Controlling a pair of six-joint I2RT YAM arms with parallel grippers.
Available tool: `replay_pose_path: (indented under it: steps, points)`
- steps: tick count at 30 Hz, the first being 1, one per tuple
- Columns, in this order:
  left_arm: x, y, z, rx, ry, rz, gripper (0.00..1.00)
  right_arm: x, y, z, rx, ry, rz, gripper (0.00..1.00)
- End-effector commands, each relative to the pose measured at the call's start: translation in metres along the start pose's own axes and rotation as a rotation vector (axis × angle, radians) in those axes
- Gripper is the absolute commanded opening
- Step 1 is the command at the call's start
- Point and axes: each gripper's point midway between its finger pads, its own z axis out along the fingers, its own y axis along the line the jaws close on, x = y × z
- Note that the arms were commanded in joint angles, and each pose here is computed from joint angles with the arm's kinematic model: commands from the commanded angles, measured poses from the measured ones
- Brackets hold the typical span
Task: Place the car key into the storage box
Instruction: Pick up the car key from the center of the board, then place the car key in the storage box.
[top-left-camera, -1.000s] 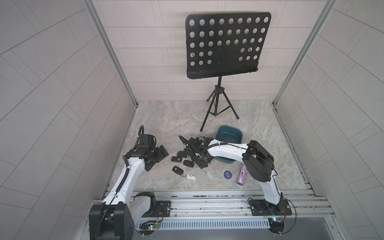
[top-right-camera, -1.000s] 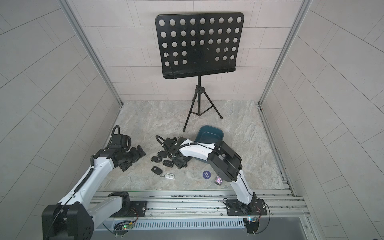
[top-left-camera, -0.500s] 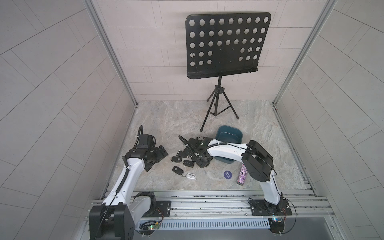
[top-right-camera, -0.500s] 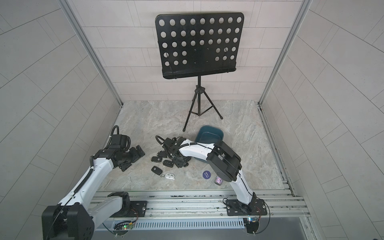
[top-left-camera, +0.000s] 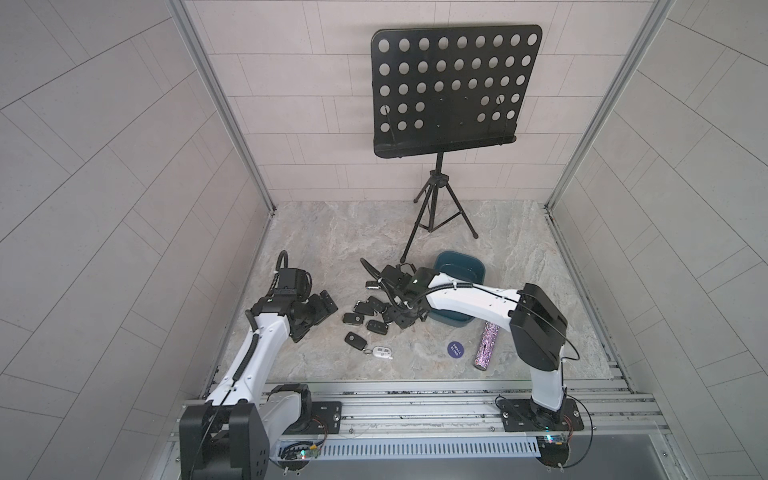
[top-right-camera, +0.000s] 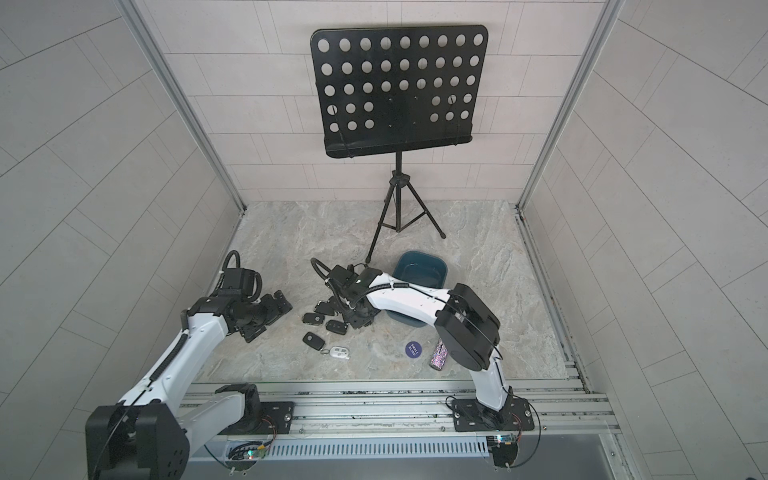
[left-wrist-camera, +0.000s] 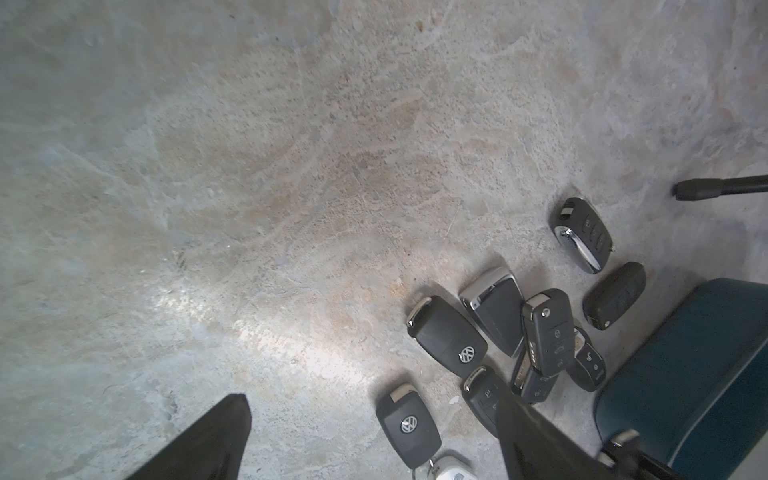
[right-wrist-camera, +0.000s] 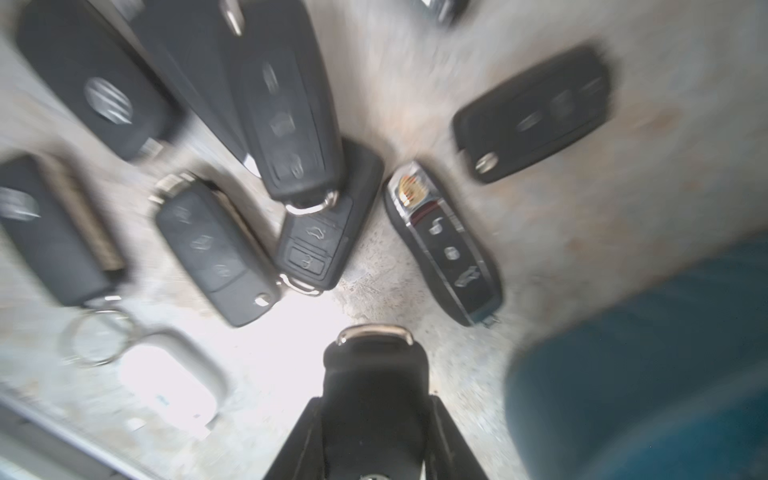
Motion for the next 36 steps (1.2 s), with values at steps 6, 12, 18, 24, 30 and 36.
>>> replay_pose_path:
  steps: [6,12,18,24,30,36]
  points:
    - [-0.035,-0.054,-0.012,0.139,-0.005,0.076,1.0,-0.03,-0.07,-0.074,0.017,-0.167,0.25,0.28]
    - [-0.055,-0.084,-0.003,0.163,0.022,0.121,1.0,-0.022,-0.138,-0.078,0.117,-0.154,0.412,0.28]
    - [-0.062,-0.112,0.015,0.158,0.063,0.177,1.0,-0.001,-0.197,-0.062,0.197,-0.074,0.573,0.28]
    - [-0.055,-0.128,0.027,0.15,0.098,0.228,1.0,0.007,-0.236,-0.045,0.245,-0.027,0.698,0.29]
    - [-0.051,-0.124,0.032,0.126,0.122,0.247,1.0,0.003,-0.254,-0.023,0.267,0.008,0.757,0.29]
    - [-0.053,-0.124,0.029,0.116,0.112,0.259,1.0,0.012,-0.262,0.002,0.312,0.065,0.795,0.29]
